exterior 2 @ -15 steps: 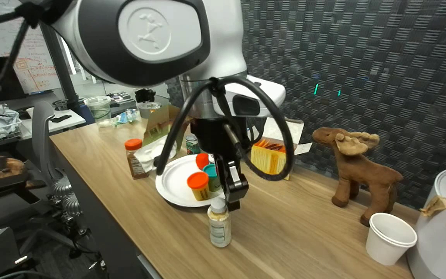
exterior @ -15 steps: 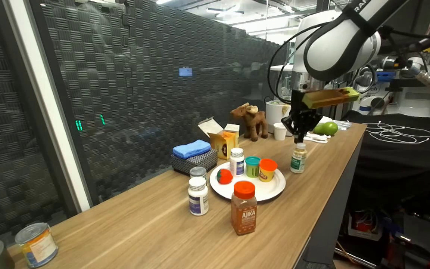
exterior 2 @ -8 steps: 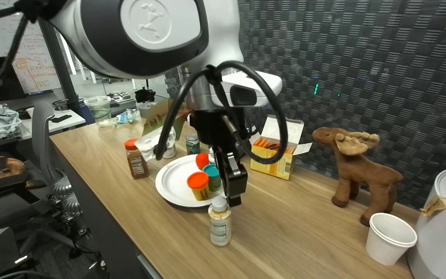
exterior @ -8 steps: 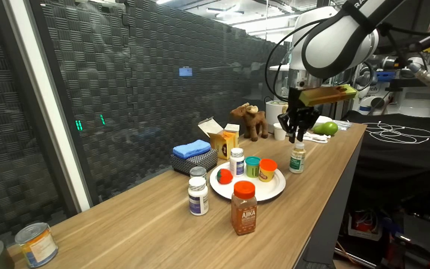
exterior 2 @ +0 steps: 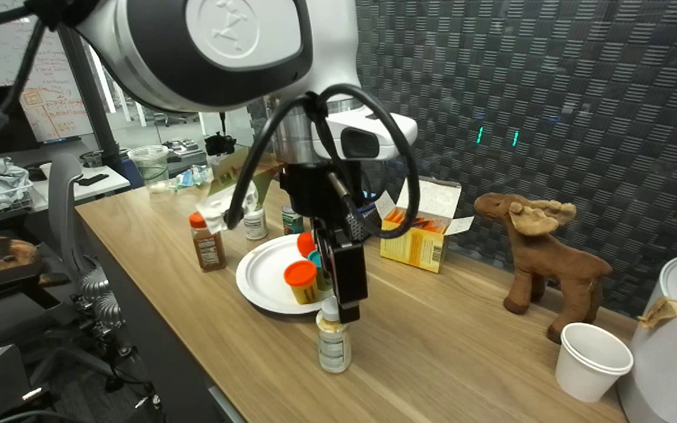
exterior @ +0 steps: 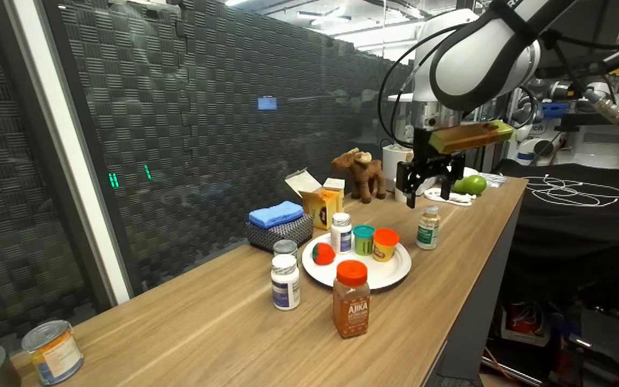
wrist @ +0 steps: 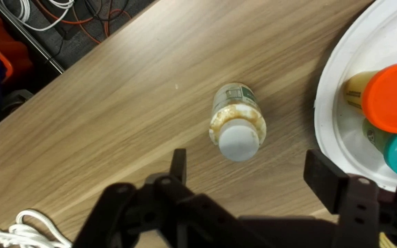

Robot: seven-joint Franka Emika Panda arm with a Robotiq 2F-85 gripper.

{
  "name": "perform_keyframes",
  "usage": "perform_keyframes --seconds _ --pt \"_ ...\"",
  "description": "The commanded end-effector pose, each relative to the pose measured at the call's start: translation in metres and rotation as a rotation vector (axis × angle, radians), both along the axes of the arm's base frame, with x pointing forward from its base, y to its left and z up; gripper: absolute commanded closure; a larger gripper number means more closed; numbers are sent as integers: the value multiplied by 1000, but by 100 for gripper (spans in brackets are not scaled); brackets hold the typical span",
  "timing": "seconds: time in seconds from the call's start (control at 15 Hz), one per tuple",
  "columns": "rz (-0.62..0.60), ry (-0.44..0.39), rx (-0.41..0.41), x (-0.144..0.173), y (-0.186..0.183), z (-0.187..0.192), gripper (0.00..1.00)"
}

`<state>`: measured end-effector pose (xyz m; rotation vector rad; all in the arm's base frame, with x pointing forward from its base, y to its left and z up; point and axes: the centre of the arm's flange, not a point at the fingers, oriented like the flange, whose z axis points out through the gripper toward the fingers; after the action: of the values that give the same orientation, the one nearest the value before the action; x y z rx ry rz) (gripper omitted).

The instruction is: Put the plush toy and all the containers on the white plate

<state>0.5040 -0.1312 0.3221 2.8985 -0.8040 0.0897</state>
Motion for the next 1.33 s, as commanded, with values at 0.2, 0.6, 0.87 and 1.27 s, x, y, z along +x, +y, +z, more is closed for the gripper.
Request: perform_keyframes --seconds 0.2,0.6,0.87,1.27 --pt "-18 22 41 5 2 3 27" --pt "-30 33 49 4 3 2 73" --pt "-34 41 48 2 4 1 79" --pt "-27 -4 -9 -4 18 33 82"
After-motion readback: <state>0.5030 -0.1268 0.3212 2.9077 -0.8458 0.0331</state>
